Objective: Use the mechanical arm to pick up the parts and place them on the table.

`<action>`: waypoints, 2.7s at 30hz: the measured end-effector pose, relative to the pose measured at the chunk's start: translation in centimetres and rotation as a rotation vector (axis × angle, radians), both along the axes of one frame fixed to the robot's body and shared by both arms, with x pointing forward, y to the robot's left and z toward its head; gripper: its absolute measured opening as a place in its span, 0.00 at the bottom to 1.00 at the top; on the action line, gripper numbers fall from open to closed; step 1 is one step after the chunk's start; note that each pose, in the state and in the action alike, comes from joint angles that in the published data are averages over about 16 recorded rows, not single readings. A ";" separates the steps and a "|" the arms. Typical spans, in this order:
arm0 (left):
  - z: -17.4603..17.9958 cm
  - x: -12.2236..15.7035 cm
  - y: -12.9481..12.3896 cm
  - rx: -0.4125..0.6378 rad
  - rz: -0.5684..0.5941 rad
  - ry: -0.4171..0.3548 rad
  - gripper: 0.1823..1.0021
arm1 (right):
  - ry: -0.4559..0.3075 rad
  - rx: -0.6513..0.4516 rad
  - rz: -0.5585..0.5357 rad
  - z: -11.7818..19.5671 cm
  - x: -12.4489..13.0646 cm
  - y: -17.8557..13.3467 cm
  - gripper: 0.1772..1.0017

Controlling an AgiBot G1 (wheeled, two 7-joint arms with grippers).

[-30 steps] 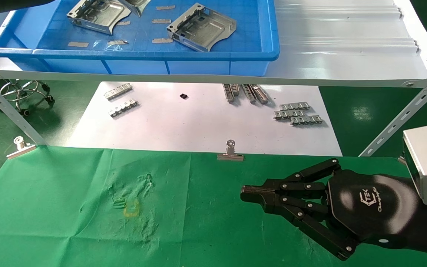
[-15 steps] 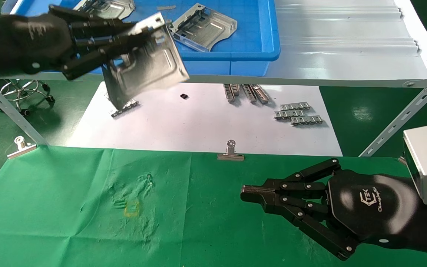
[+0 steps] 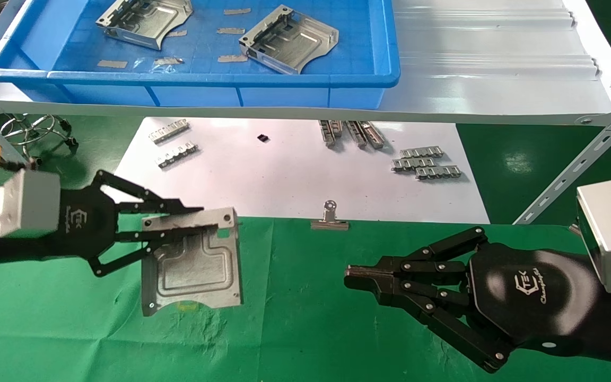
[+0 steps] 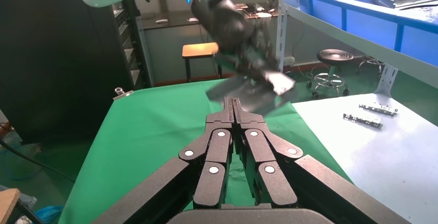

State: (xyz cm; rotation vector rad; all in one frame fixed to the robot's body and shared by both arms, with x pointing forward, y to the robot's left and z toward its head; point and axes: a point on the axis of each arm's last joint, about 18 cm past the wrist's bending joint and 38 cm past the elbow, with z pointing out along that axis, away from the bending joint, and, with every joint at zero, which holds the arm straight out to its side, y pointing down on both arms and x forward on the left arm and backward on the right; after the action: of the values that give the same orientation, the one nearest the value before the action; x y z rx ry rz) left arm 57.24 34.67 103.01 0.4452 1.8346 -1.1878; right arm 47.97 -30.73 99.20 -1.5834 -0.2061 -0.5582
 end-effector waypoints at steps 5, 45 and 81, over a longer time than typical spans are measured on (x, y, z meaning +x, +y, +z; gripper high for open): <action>-3.1 1.1 0.7 0.081 0.045 0.002 0.11 | 0.000 0.000 0.000 0.0 0.0 0.0 0.02; -11.4 6.9 1.7 0.307 0.168 -0.076 0.16 | 0.000 0.000 0.000 0.0 0.0 0.0 0.02; -7.8 -1.3 -1.5 -0.012 -0.078 0.179 0.94 | 0.000 0.000 0.000 0.0 0.0 0.0 0.19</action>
State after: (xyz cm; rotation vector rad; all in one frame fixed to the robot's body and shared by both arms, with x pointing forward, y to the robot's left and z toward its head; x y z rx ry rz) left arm 55.97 33.17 95.20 0.4180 1.9767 -1.3278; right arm 47.97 -30.73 99.20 -1.5834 -0.2061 -0.5582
